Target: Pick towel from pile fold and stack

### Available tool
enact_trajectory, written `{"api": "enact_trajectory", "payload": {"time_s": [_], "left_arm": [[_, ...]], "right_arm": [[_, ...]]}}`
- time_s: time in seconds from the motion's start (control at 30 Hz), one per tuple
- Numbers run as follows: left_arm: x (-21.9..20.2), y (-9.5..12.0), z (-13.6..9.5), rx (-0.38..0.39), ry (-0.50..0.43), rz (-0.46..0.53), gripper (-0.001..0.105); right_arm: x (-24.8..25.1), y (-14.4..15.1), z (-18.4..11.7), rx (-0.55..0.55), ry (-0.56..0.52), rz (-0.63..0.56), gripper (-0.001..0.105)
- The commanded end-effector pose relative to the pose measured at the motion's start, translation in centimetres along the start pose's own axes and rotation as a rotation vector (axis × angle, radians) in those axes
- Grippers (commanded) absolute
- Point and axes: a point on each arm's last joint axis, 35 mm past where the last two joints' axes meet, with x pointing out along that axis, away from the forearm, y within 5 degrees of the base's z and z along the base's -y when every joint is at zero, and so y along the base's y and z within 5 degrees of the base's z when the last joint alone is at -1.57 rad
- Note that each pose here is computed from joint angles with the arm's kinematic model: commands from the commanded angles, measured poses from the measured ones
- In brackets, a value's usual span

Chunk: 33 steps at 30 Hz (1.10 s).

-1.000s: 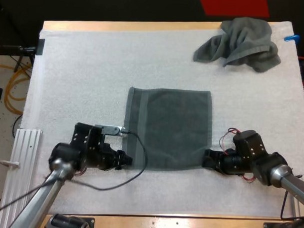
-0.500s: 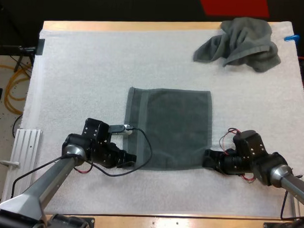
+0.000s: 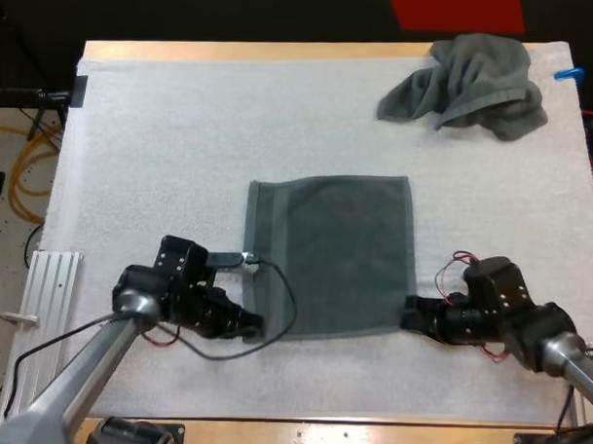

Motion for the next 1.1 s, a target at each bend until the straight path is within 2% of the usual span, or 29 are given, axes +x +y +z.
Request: {"api": "enact_trajectory", "payload": {"time_s": [0.0, 0.07, 0.2, 0.3, 0.4, 0.5, 0.57, 0.77, 0.87, 1.07], "left_arm": [[-0.9, -0.4, -1.0, 0.014, 0.027, -0.007, 0.0], [-2.0, -0.8, -2.1, 0.027, 0.02, -0.009, 0.0], [-2.8, -1.2, -2.5, 0.049, -0.041, -0.025, 0.0], [-2.7, -1.2, -1.2, 0.022, -0.122, -0.047, 0.0], [-2.4, -0.9, 0.7, -0.038, -0.199, -0.102, 0.0], [-2.1, 0.0, 2.9, -0.115, -0.264, -0.208, 0.0], [-1.8, 0.8, 4.3, -0.159, -0.293, -0.289, 0.0], [-0.2, 3.1, 7.3, -0.252, -0.347, -0.392, 0.0], [0.4, 3.8, 8.6, -0.272, -0.379, -0.413, 0.0], [0.2, 4.1, 11.2, -0.247, -0.478, -0.444, 0.0]], "right_arm": [[-0.6, 0.4, -0.5, -0.017, 0.007, -0.01, 0.0], [-1.3, 1.3, -1.3, -0.042, 0.013, -0.019, 0.0], [-1.7, 2.2, -2.0, -0.028, -0.015, -0.056, 0.0], [-1.6, 2.5, -1.4, 0.022, -0.099, -0.072, 0.0], [-1.2, 2.9, -0.2, 0.051, -0.194, -0.051, 0.0], [-0.4, 2.8, 1.2, 0.092, -0.267, -0.019, 0.0], [0.1, 2.0, 2.3, 0.172, -0.314, 0.0, 0.0], [1.4, -0.6, 5.7, 0.286, -0.414, 0.015, 0.0], [2.1, -1.3, 7.5, 0.304, -0.414, 0.03, 0.0], [3.4, -1.7, 11.0, 0.305, -0.452, 0.045, 0.0]]}}
